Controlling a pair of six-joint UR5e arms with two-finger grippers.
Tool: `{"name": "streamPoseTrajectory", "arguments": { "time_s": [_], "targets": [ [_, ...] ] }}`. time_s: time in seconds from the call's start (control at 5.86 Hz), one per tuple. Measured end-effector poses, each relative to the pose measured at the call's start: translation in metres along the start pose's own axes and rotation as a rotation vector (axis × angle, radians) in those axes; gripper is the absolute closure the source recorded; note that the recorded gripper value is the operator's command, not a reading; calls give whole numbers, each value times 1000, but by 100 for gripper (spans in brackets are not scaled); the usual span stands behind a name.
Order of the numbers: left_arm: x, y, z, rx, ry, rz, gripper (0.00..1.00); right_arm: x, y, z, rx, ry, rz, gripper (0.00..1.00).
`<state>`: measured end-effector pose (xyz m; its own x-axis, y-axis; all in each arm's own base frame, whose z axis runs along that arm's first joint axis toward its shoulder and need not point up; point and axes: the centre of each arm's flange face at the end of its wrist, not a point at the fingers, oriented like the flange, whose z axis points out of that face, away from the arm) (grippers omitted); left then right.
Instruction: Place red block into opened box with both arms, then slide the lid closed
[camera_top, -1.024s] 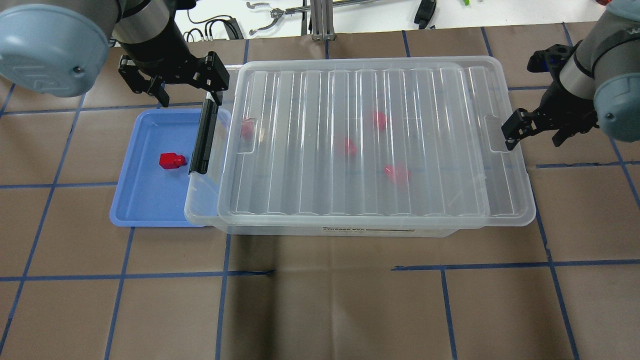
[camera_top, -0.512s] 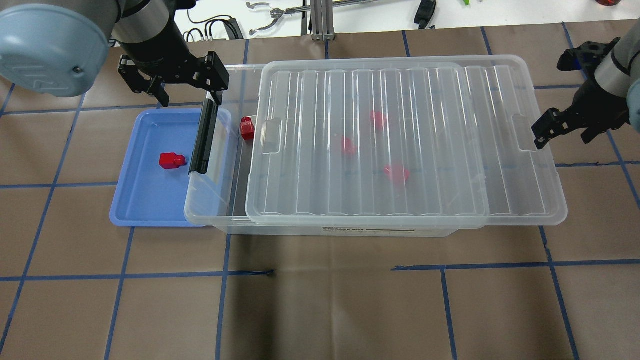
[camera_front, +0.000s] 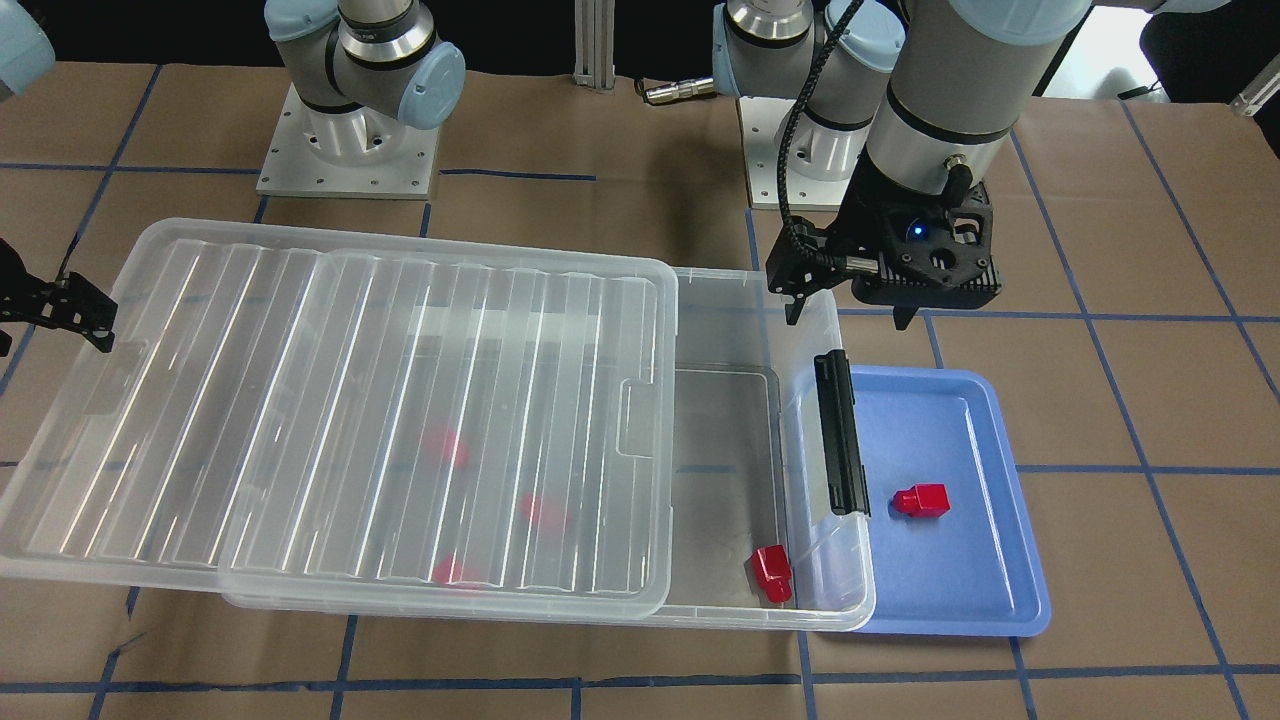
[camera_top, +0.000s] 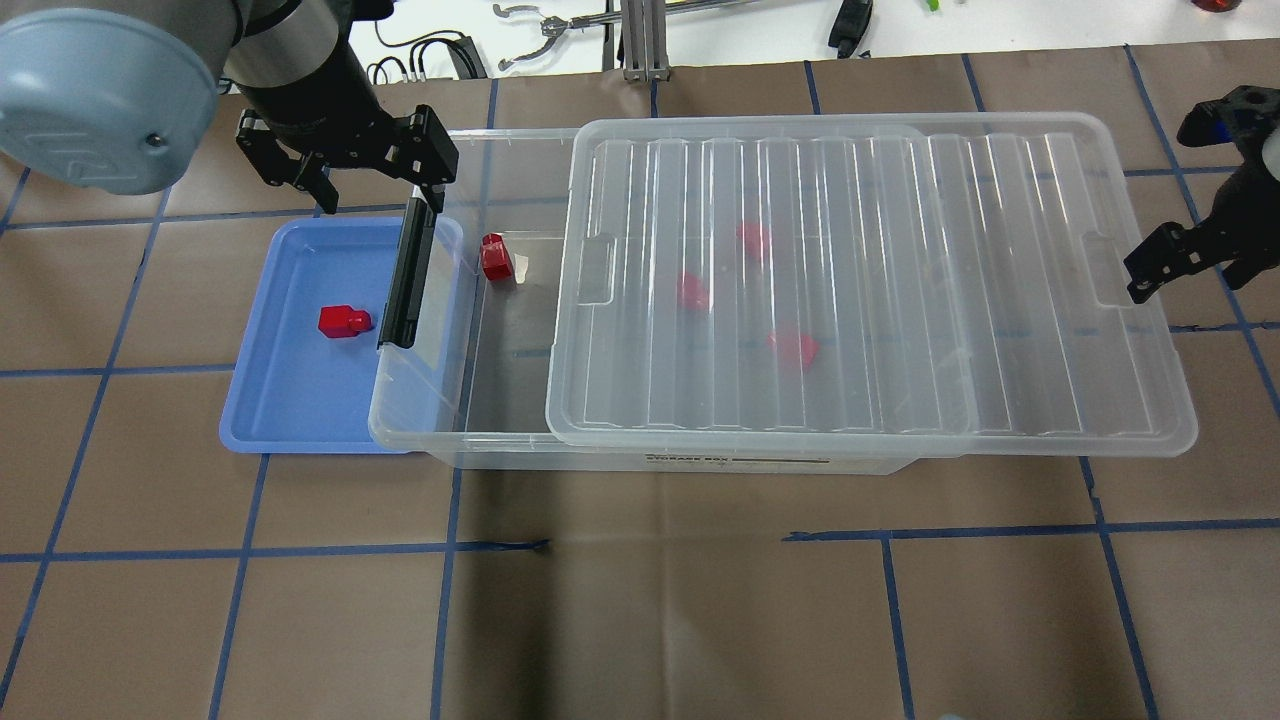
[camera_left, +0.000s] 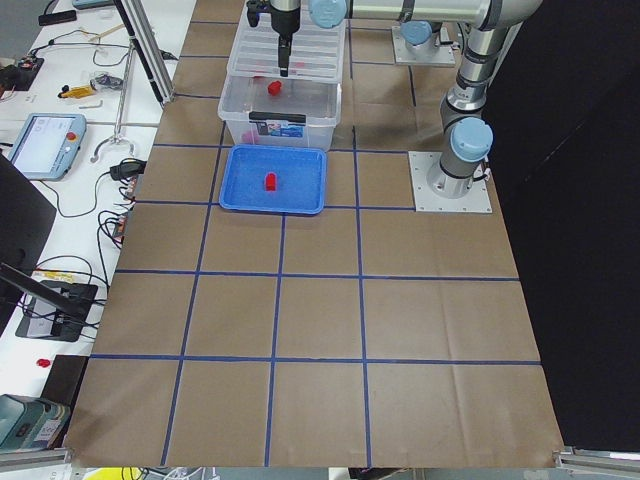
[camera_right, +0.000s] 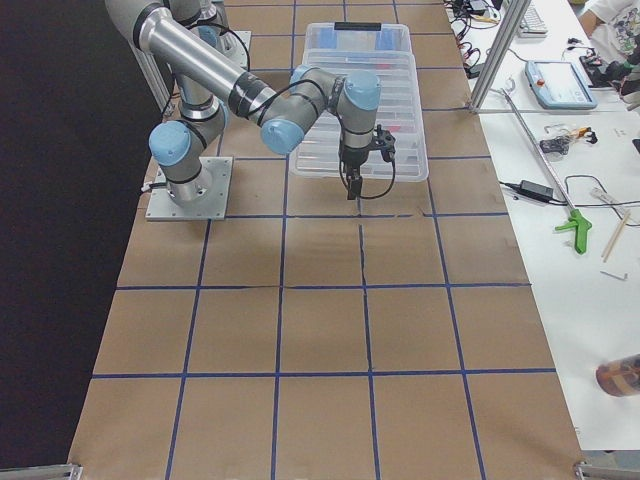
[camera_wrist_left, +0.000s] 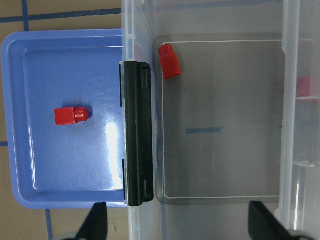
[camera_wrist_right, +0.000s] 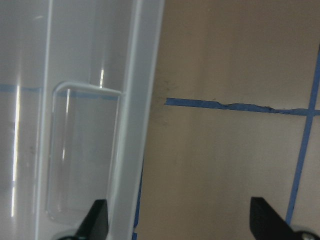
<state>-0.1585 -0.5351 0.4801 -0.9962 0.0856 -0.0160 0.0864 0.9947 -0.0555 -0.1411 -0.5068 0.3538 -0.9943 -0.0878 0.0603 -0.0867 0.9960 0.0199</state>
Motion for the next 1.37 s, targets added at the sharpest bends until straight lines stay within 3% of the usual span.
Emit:
{"name": "streamPoseTrajectory", "arguments": {
  "time_s": [0.34,0.85,1.37],
  "targets": [
    [-1,1,2,-4,0,189,2,28,9,0,13,12,15,0],
    [-17,4,7,-16,11,567,2,48,19,-4,8,36,36,0],
    [-52,4,19,-33,48,1002,2,26,34,-48,60,64,117,0]
  ]
}}
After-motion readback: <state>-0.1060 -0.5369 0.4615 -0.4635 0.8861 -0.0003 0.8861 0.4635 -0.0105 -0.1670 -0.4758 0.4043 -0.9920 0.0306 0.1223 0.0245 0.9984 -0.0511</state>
